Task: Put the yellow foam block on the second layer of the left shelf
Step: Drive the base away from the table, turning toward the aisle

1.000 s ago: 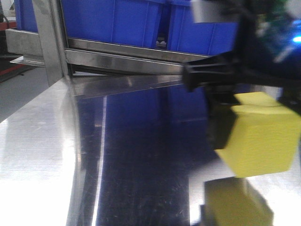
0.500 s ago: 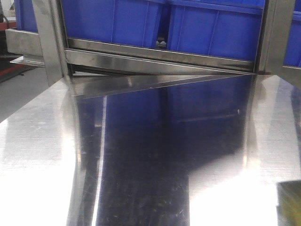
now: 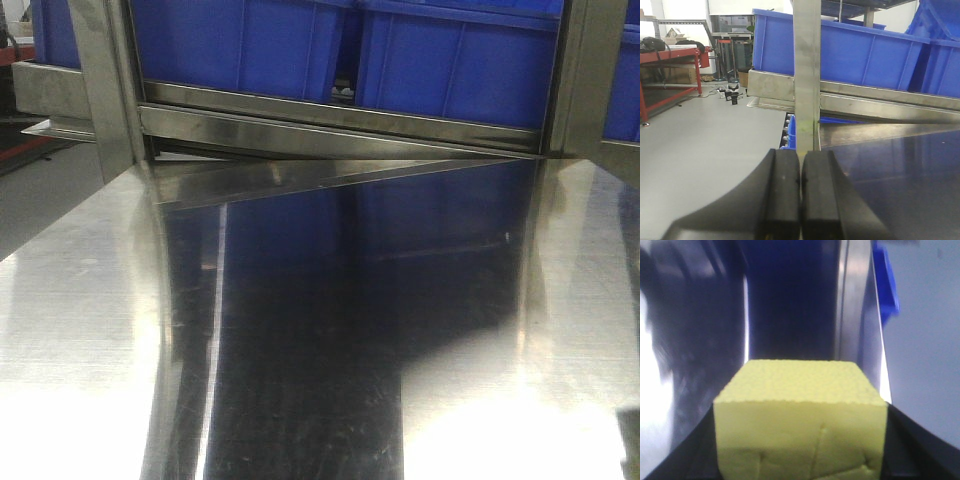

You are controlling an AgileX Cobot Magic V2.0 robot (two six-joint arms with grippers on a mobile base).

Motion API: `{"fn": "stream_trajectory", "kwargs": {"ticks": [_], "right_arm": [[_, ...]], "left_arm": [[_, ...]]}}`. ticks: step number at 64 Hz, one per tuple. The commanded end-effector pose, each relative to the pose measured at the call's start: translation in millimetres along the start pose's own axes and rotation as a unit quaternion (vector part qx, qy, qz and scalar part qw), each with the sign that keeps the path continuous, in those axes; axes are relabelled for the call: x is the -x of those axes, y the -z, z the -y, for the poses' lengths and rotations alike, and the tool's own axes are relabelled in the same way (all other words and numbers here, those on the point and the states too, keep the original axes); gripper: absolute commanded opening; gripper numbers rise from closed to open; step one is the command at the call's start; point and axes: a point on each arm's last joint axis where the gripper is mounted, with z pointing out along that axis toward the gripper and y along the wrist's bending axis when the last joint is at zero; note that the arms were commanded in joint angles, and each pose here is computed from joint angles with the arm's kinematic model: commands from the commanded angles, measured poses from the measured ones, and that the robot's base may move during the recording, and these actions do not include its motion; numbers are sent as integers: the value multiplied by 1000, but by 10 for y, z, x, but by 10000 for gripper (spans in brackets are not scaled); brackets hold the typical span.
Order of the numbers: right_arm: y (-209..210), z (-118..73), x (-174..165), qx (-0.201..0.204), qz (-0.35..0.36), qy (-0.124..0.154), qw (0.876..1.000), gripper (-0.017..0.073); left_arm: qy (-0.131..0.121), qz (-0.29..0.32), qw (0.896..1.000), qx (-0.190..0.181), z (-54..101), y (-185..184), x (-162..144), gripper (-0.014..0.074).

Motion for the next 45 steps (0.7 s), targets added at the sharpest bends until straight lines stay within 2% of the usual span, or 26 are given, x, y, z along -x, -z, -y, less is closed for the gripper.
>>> {"fn": "stream_trajectory", "kwargs": {"ticks": [1, 6, 16, 33, 45], "right_arm": [[131, -19, 147, 18, 122, 13, 992, 482], [209, -12, 102, 22, 157, 28, 987, 482], [382, 2, 22, 19, 201, 76, 976, 482], [595, 2, 19, 24, 258, 76, 963, 482], [588, 4, 9, 24, 252, 76, 965, 482]], "left_arm": [[5, 37, 999, -5, 2, 13, -4, 124], [5, 37, 999, -5, 2, 13, -4, 124], [5, 37, 999, -5, 2, 13, -4, 124], [5, 37, 999, -5, 2, 13, -4, 124], [5, 37, 999, -5, 2, 13, -4, 124]]}}
